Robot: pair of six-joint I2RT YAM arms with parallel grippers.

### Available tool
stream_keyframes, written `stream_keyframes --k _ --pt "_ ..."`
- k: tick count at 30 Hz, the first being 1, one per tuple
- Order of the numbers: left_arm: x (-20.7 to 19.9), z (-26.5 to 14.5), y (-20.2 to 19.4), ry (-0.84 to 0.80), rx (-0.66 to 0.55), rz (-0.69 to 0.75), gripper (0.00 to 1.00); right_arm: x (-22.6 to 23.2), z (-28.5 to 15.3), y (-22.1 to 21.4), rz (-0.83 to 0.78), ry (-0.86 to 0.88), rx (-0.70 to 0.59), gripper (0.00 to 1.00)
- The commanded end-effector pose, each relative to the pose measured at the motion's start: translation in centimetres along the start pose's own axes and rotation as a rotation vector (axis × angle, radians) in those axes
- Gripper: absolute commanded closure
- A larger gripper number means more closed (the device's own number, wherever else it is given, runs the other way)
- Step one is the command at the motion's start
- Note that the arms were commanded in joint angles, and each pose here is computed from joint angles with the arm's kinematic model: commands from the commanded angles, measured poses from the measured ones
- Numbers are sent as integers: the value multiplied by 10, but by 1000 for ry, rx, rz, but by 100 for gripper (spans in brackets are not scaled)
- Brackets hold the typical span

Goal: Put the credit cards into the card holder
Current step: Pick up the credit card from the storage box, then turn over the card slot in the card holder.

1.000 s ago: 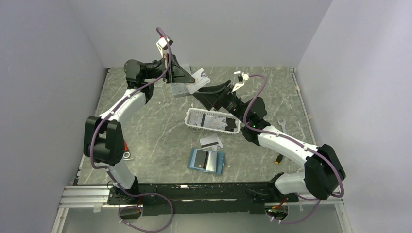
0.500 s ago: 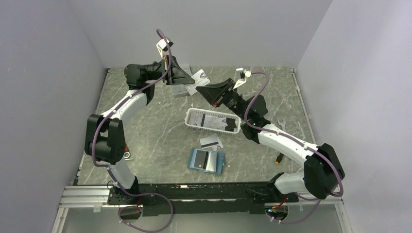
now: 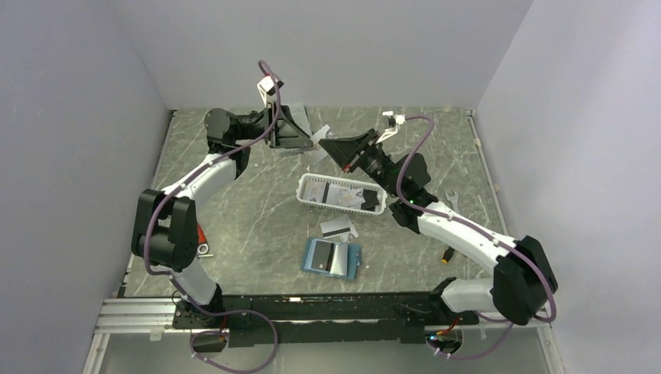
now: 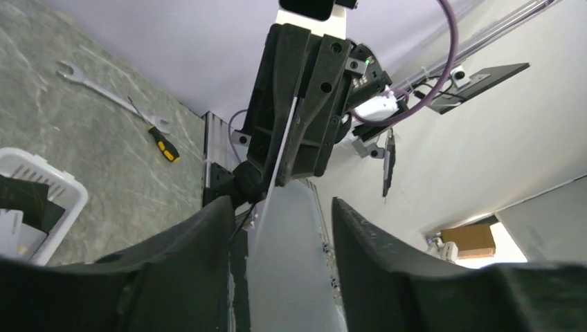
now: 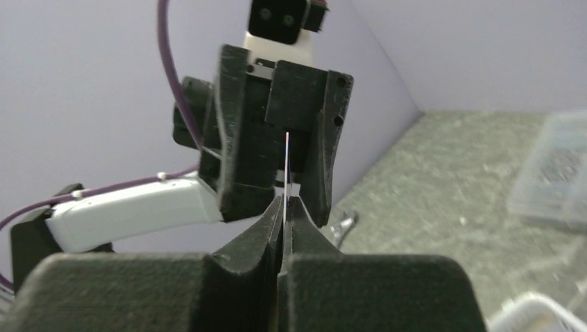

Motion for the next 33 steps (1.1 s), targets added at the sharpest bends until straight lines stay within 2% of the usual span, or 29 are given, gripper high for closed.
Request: stream_keyframes --k 1,5,8,9,13,17,23,27,33 --pt "5 -5 -16 33 69 31 32 -13 -33 -11 18 -203 139 100" --pt "35 -16 -40 180 102 52 17 -37 -93 -62 94 -426 414 100" --pt "62 -26 -66 531 224 34 4 -45 -138 -102 116 -563 563 100" --pt "70 -31 -71 595 250 33 1 -47 -151 -114 123 -601 617 100" --pt "95 -42 -109 652 343 -48 0 -46 -176 -144 113 -699 776 100" --pt "111 -41 -156 667 491 -78 1 -46 -197 -160 74 -811 896 100" --pt "122 -32 -207 638 656 -111 1 -57 -226 -170 76 -938 899 100" --pt "130 -31 -224 623 695 -166 5 -67 -240 -178 87 -1001 896 100" --pt "130 -37 -233 633 720 -195 5 -79 -252 -192 108 -1079 903 100"
Point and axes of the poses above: each gripper's point midway between its finger pads, its own z axis out along the fingers, its own x axis along the line the jaws close on, y = z × x, the point moved 8 cm from there along -z, back along the fingers
